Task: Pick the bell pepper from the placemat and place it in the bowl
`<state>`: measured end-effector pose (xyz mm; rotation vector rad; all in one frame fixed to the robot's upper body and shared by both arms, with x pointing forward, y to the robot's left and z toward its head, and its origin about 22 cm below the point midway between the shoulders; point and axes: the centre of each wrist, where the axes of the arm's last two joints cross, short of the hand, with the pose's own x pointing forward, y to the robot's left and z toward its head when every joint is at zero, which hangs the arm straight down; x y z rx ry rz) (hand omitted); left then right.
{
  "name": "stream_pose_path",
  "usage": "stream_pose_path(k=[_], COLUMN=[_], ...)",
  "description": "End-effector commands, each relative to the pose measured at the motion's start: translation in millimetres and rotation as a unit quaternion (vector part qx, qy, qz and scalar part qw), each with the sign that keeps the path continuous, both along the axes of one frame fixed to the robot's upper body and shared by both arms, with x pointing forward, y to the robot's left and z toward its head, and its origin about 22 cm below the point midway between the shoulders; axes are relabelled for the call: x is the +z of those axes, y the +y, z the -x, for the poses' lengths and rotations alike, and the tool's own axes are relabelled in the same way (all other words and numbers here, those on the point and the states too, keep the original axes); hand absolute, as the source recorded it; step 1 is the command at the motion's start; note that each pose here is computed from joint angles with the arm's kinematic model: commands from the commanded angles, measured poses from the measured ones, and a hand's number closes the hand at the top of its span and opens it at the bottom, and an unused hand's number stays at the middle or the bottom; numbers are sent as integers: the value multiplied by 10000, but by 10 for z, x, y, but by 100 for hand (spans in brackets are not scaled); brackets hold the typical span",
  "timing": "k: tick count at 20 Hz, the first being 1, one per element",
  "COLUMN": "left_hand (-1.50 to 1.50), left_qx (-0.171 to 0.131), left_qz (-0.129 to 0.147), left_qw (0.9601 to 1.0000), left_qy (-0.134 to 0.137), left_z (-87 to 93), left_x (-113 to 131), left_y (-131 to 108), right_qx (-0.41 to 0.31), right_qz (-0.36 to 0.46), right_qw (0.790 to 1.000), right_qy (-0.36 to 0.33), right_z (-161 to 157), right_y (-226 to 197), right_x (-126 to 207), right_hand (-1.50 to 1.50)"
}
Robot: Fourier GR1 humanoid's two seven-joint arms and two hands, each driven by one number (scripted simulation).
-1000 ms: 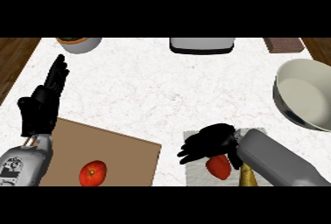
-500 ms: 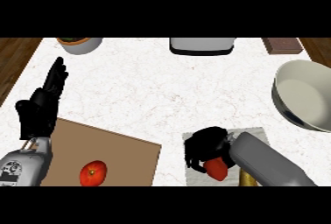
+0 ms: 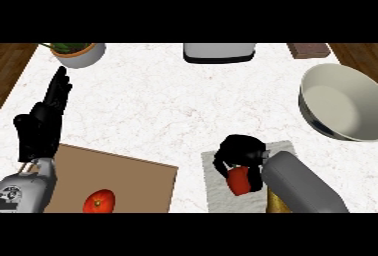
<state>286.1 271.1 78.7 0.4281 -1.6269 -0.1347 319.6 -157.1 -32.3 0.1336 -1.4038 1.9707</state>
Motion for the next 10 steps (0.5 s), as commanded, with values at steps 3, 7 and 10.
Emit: stream_pose_path(k=[3, 7, 10], left_hand=[0, 0, 0], left_qx=[223, 139, -18], left_qz=[-64, -74, -68], left_qw=[9997, 9999, 9999], left_qy=[73, 54, 85], left_z=[31, 64, 45], left_x=[-26, -32, -34], left_y=[135, 139, 7], right_qx=[-3259, -4369, -5026], right_qz=[-117, -654, -1656], right_qw=[9451, 8971, 8477], right_qy=[213, -36, -361], right_z=[-34, 42, 23], right_y=[88, 576, 650], right_x=[-116, 116, 494], right_hand=[150, 150, 150])
